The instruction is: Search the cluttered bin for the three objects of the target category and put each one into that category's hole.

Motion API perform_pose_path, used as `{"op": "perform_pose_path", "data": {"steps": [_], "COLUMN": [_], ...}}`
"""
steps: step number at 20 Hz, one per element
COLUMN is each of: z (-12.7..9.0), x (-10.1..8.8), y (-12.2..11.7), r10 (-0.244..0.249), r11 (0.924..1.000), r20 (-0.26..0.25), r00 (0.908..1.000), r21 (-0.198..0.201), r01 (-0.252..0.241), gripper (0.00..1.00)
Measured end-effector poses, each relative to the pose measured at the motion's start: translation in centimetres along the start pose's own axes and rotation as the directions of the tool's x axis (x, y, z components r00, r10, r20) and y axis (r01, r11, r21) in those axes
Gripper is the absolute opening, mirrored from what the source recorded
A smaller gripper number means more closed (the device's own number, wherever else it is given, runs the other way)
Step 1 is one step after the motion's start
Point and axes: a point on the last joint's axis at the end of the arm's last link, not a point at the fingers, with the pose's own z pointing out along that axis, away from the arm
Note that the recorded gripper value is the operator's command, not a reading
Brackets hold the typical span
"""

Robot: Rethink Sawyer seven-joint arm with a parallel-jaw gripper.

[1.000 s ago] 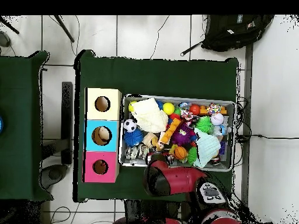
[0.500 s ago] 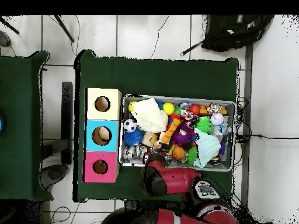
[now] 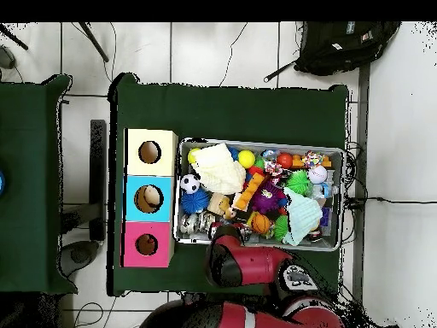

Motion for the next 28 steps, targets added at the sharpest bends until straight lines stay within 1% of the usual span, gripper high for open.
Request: {"op": "perform_pose_path", "data": {"steps": [6,14,21,28], "z": [-0.9,-3.4,-4.1,-3.8], "x": [-0.6,-2.7,-3.6,-3.3], "y": [0.4,1.0,1.6,2.8], "r10": [-0.007,0.000,0.001,-0.001], "r11": [0.9999,0.9996,0.9996,0.9997], "r20": [0.012,0.061,0.080,0.070], "r00": [0.9999,0.9981,0.9968,0.9976], "r21": [0.013,0.027,0.029,0.026], "r01": [0.007,-0.002,-0.003,-0.001], "gripper": [1.00,1.00,1.00,1.00]}}
